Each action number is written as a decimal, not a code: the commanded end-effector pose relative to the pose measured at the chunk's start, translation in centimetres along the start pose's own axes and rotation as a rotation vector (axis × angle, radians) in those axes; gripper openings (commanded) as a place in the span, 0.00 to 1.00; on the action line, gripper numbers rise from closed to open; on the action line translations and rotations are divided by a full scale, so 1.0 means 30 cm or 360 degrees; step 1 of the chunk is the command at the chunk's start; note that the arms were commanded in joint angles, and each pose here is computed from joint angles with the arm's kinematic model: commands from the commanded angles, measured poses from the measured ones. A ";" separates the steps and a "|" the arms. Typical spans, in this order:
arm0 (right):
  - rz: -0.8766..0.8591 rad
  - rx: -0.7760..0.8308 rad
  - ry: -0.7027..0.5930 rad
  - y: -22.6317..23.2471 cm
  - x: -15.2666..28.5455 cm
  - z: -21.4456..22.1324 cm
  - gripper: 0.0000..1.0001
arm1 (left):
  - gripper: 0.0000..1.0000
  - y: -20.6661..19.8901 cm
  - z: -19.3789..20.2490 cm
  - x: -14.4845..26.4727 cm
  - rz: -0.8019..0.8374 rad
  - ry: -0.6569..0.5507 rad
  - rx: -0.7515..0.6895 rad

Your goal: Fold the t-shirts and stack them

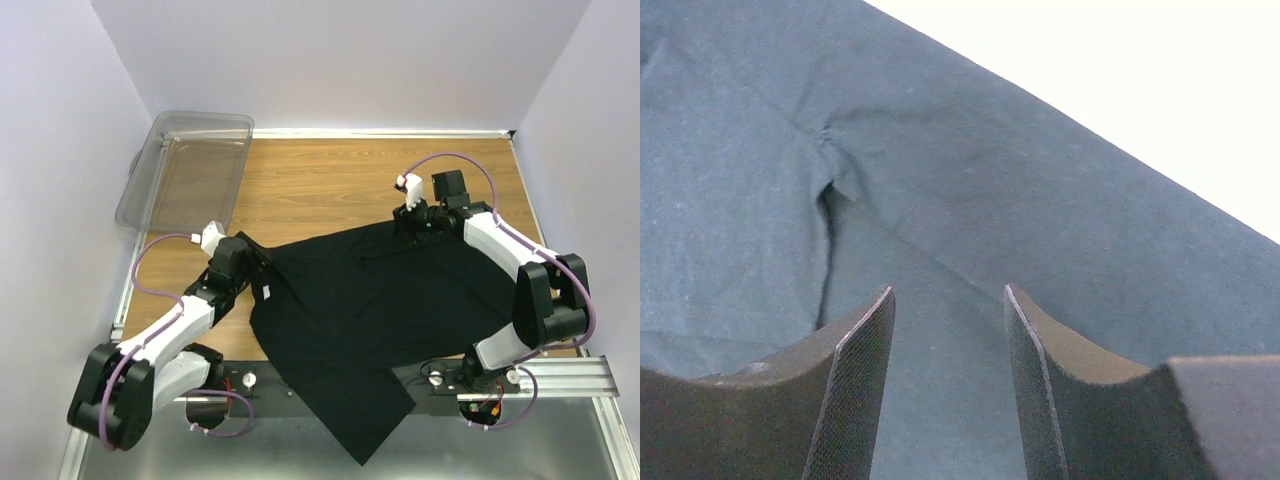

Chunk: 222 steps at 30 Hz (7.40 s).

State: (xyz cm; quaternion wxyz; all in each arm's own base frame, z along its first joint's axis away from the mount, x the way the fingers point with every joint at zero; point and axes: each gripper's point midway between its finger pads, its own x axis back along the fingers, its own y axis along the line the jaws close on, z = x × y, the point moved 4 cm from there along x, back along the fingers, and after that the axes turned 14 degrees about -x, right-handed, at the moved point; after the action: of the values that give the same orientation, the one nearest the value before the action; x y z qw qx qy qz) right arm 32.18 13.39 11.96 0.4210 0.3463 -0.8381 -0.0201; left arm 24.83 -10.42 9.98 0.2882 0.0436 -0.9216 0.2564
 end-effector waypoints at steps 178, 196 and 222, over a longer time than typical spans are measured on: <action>-0.0964 0.1700 0.0467 0.672 -0.083 0.428 0.91 | 0.92 -0.217 -0.425 0.360 0.0512 -0.0446 -0.0679; -0.0905 0.2024 0.0627 0.864 -0.096 0.735 0.67 | 0.92 -0.297 -0.534 0.657 0.0899 -0.1012 -0.1057; -0.1017 0.1211 0.0249 0.765 -0.038 0.336 0.01 | 0.78 -0.337 -0.197 0.747 0.2003 -0.1619 -0.2328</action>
State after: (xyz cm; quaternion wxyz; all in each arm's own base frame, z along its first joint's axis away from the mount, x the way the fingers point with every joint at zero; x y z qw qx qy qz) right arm 11.68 28.99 9.14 0.3111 0.6822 -0.6084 0.2600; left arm 12.58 -13.26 33.71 -0.3334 -0.4402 -0.7936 -0.2555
